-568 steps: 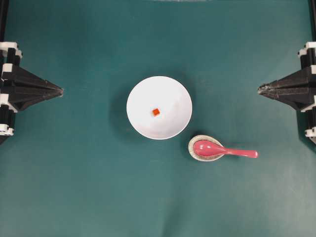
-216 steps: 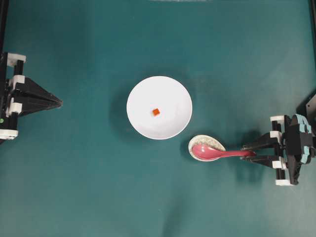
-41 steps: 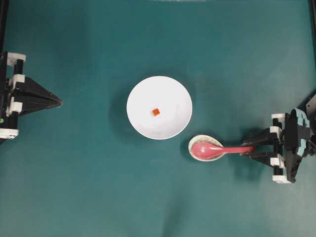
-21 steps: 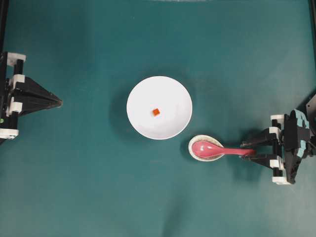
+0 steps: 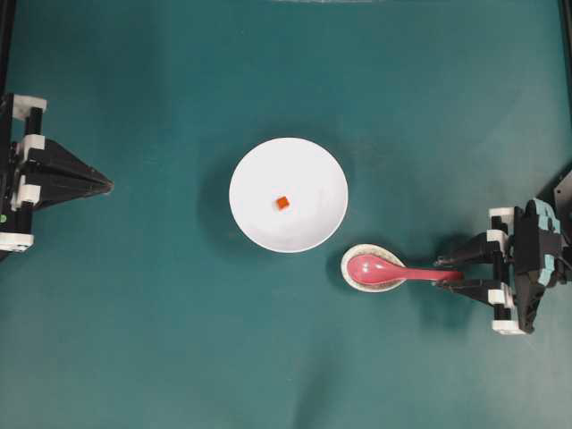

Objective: Grip the spoon and scoop the red block from the bowl with right arm.
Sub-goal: 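Close the right gripper on the spoon handle and adjust grip, then lift the pink spoon off the rest and carry it over the bowl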

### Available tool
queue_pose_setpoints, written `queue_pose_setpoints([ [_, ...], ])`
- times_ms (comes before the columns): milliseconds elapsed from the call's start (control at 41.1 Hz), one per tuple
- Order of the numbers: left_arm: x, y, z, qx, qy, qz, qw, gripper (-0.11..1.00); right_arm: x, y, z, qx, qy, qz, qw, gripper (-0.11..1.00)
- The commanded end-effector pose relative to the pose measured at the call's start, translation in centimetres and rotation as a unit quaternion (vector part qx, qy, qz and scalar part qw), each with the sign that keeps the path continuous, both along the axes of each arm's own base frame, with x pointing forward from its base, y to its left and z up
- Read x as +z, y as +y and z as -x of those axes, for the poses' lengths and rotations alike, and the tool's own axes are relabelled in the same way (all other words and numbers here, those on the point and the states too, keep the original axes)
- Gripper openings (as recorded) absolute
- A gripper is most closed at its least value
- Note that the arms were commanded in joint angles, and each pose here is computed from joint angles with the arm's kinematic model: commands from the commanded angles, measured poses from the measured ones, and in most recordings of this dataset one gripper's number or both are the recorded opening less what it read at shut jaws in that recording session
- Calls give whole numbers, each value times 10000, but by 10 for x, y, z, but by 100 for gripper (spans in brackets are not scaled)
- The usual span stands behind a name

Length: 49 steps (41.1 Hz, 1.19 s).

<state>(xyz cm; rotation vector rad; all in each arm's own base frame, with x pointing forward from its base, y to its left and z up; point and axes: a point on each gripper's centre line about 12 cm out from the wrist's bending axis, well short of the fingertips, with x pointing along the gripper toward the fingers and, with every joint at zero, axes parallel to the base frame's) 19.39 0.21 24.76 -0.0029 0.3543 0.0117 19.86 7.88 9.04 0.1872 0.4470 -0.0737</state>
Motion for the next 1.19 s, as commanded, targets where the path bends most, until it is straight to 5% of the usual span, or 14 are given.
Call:
queue_pose_setpoints([
  [0,5,0,-2,7,-54,0,10000,0,4,2,-4,-9,-131,-31,9999,43],
  [1166,5,0,-2,6,-54,-8,10000,0,9,7,-8,153,-264,95,9995,25],
])
